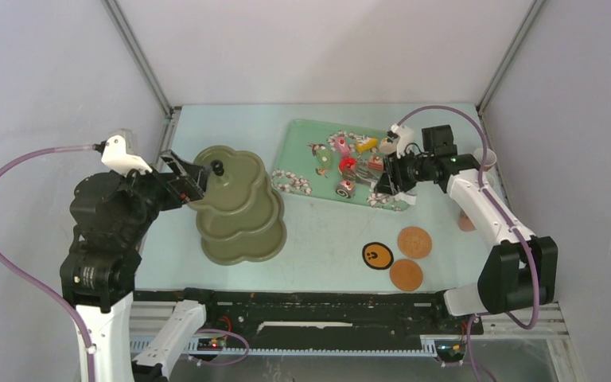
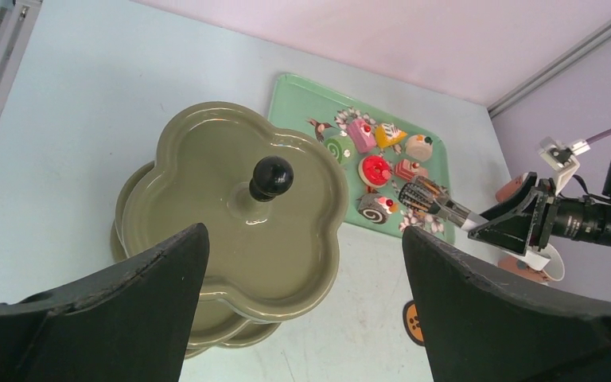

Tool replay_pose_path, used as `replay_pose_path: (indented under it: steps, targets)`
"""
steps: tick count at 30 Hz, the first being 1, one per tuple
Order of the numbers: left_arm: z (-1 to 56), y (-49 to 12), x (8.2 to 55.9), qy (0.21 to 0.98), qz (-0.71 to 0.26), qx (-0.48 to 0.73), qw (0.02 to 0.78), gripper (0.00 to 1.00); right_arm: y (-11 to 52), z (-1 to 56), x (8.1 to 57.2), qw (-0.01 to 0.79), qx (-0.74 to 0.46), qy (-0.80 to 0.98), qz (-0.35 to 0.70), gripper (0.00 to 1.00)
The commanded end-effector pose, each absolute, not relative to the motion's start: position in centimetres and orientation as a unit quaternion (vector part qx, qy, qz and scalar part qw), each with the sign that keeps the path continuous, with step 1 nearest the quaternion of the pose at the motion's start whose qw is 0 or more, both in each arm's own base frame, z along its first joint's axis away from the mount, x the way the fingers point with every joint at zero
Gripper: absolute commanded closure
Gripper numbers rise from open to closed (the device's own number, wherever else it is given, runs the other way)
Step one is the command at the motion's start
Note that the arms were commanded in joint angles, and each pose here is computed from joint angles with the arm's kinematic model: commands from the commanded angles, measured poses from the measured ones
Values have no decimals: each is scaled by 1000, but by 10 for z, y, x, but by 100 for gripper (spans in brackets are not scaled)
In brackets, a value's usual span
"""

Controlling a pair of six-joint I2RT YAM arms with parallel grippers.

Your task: Serve the afternoon tea

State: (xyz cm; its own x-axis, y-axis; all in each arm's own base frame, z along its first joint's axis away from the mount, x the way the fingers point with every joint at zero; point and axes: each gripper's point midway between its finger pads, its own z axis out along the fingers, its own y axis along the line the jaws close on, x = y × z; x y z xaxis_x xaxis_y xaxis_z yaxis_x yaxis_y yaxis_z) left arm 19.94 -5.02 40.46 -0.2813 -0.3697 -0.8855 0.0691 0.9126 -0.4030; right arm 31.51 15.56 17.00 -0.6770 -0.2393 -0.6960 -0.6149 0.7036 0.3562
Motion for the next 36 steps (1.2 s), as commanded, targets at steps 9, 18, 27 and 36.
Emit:
replay_pose_path:
  steps: [9,18,27,36]
  targets:
    - [425,-50,194,760,-175,-63,622,2,157,163,331,327,-302,860,250,47]
    - [425,-50,191,759,-172,-59,625,2,163,146,333,307,-315,867,236,46]
    - [426,-47,189,758,-166,-59,629,2,167,128,338,297,-334,876,179,47]
    - [425,-47,188,758,-167,-59,628,2,170,129,338,303,-337,878,155,66]
